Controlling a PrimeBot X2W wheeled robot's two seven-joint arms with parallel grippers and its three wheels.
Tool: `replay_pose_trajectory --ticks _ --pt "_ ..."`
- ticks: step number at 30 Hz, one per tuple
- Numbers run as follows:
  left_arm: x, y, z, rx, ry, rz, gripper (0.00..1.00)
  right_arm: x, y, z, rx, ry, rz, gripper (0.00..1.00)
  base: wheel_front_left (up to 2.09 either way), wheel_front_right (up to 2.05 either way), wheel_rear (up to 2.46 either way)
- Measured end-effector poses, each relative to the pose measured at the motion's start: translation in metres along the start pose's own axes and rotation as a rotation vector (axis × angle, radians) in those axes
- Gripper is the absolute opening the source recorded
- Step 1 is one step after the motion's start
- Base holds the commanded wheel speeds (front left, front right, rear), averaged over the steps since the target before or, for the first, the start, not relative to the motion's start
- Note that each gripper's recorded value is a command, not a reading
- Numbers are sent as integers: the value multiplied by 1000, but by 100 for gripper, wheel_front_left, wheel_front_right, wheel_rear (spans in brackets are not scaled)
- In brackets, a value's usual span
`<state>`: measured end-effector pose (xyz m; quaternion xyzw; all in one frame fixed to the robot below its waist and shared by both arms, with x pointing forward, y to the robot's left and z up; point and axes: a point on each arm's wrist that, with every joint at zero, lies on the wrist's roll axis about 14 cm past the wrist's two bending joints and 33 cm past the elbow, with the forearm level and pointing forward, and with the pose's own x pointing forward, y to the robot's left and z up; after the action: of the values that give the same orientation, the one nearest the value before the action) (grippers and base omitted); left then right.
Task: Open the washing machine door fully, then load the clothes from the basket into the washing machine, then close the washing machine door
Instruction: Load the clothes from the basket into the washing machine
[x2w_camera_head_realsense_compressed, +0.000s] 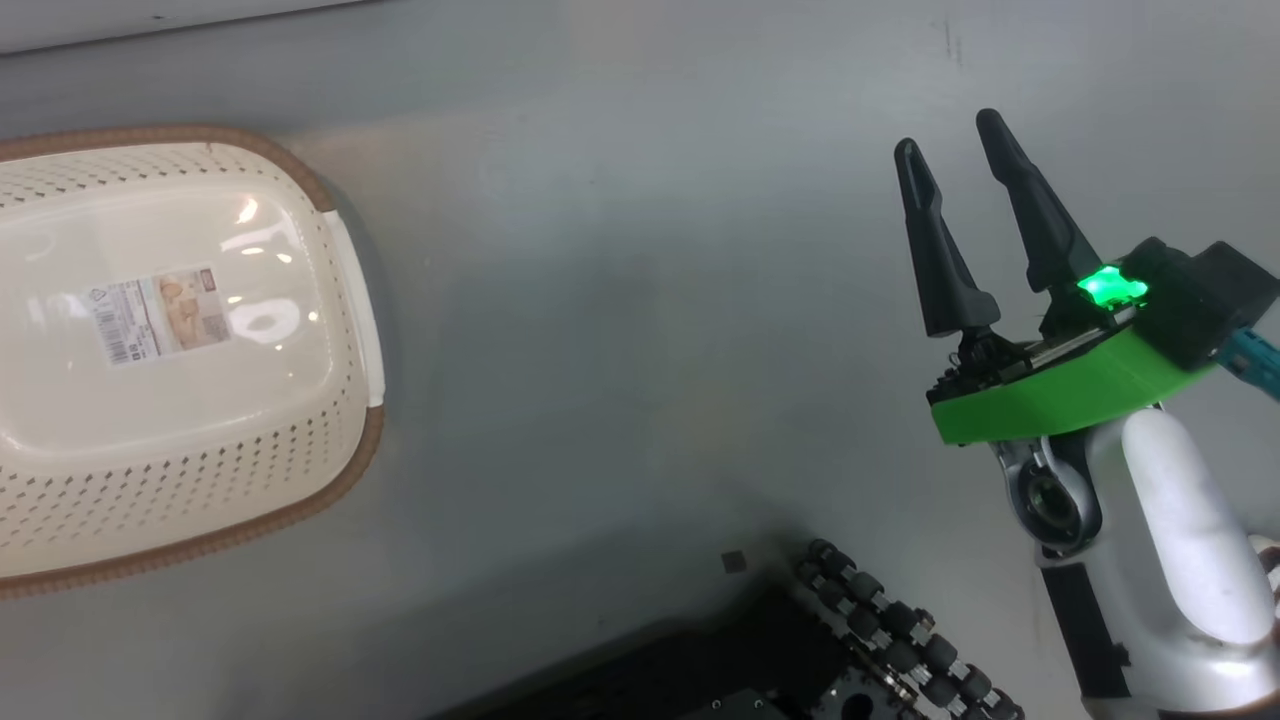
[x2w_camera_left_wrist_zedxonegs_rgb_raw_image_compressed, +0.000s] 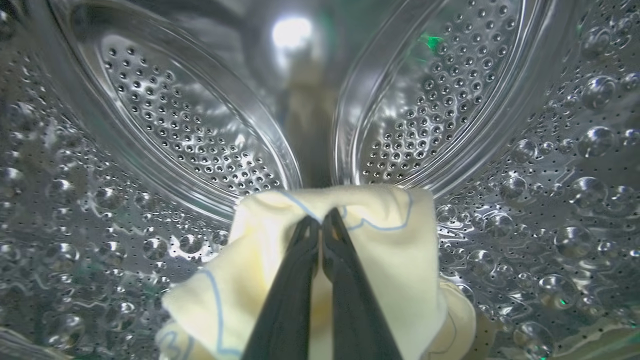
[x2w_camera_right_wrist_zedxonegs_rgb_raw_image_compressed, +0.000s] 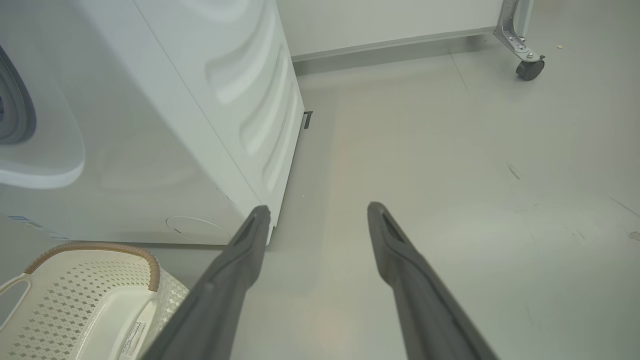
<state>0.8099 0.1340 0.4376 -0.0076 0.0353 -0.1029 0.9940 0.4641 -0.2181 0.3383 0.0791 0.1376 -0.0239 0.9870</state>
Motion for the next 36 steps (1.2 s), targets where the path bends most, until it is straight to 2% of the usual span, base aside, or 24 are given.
replay_pose_trajectory --ticks 12,13,14,20,29,36 --pt "16 1 -17 -25 49 18 0 -2 -8 -11 8 31 -24 100 0 0 0" --pt "16 0 -20 -22 61 12 95 -1 -7 -11 9 31 -22 100 0 0 0" --pt "15 -1 -24 -20 72 11 100 0 -6 -11 10 29 -19 100 0 0 0" --pt "12 -9 -28 -15 77 -6 100 10 0 3 8 -17 7 100 0 0 0" --pt "3 -11 -7 -23 44 -7 100 9 3 22 -2 -66 14 100 0 0 0" --pt "-29 -39 -14 -28 62 -74 100 5 10 53 -27 -138 31 100 0 0 0"
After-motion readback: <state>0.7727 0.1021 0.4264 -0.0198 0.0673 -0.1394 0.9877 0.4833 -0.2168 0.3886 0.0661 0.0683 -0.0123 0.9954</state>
